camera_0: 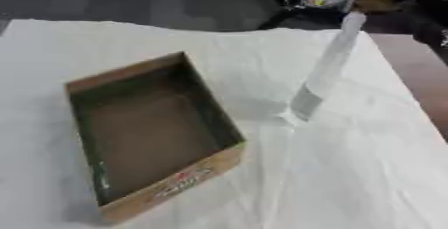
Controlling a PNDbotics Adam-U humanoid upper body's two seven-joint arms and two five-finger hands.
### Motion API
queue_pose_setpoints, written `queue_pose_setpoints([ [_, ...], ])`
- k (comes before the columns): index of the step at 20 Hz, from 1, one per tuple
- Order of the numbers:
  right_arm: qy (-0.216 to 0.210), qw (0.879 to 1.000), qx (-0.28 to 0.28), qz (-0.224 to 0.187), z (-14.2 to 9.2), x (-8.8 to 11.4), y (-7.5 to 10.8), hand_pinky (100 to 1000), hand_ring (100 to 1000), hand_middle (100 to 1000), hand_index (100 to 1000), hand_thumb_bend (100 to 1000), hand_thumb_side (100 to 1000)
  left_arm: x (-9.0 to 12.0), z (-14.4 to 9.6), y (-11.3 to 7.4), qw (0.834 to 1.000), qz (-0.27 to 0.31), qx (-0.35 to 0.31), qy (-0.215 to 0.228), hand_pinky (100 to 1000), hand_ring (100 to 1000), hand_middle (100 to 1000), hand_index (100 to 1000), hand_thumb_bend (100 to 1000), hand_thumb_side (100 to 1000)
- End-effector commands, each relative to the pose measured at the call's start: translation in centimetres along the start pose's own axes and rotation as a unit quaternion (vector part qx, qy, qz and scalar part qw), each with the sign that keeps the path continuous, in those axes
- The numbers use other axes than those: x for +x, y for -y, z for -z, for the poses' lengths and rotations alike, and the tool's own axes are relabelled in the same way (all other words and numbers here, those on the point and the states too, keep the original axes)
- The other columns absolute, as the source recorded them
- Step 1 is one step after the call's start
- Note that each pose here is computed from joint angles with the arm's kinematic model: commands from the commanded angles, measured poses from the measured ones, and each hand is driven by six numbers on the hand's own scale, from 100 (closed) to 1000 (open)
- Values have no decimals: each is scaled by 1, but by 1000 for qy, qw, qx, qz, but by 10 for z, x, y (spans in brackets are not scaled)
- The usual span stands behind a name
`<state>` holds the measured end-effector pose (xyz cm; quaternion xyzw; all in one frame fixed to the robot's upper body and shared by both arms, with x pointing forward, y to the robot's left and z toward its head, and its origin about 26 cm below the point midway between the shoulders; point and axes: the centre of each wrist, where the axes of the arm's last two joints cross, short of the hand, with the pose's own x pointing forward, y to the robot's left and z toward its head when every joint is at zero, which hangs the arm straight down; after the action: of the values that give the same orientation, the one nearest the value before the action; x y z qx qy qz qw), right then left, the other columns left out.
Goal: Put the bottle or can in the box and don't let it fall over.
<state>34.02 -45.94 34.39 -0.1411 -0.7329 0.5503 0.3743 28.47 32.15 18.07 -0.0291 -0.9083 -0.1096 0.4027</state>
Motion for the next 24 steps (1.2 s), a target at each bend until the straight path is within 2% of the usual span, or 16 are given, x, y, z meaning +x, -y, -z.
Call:
queue_pose_setpoints([
  [1, -11, 1000, -2, -15, -3, 5, 12, 902, 979, 1000, 885, 359, 375, 10, 6, -2, 1000, 9, -15, 16, 682, 543, 661, 832, 115, 768],
  [11, -17, 1000, -10, -9, -1, -1, 12, 906, 985, 1000, 888, 378, 366, 10, 8, -2, 1000, 9, -17, 20, 683, 542, 661, 832, 116, 769],
  [24, -1, 1000, -27, -10, -1, -1, 17, 911, 991, 1000, 881, 375, 358, 11, 10, -1, 999, 11, -19, 25, 684, 540, 661, 832, 114, 772],
])
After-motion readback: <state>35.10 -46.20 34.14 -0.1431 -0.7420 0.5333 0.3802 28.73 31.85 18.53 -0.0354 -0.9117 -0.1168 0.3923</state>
